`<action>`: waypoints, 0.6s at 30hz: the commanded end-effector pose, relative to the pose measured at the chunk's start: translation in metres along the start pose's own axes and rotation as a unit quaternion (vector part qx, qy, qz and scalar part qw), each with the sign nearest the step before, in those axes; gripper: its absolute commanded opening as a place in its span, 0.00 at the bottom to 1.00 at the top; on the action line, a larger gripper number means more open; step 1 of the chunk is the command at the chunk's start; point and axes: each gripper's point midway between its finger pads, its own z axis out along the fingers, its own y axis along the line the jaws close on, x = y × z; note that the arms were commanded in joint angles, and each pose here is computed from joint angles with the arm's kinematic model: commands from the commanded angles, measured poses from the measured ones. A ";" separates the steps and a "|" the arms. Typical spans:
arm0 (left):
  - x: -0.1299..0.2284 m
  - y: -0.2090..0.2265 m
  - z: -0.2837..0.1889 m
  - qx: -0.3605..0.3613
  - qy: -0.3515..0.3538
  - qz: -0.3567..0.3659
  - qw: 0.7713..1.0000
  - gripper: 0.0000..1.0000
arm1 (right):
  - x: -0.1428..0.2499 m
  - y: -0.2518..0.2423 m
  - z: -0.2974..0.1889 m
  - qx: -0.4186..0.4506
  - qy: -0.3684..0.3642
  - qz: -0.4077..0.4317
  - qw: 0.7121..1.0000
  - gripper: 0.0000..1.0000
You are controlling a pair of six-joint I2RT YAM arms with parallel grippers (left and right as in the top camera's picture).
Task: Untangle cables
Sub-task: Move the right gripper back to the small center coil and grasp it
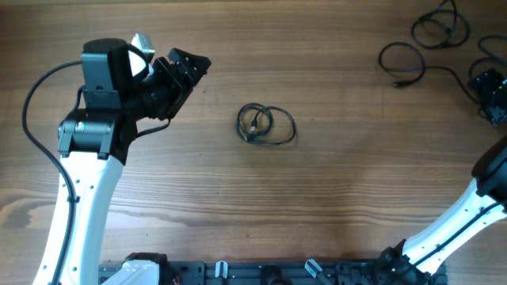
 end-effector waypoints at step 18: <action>-0.006 -0.003 -0.002 0.000 -0.011 0.011 1.000 0.82 | -0.071 0.103 -0.198 -0.135 -0.216 -0.088 0.963 1.00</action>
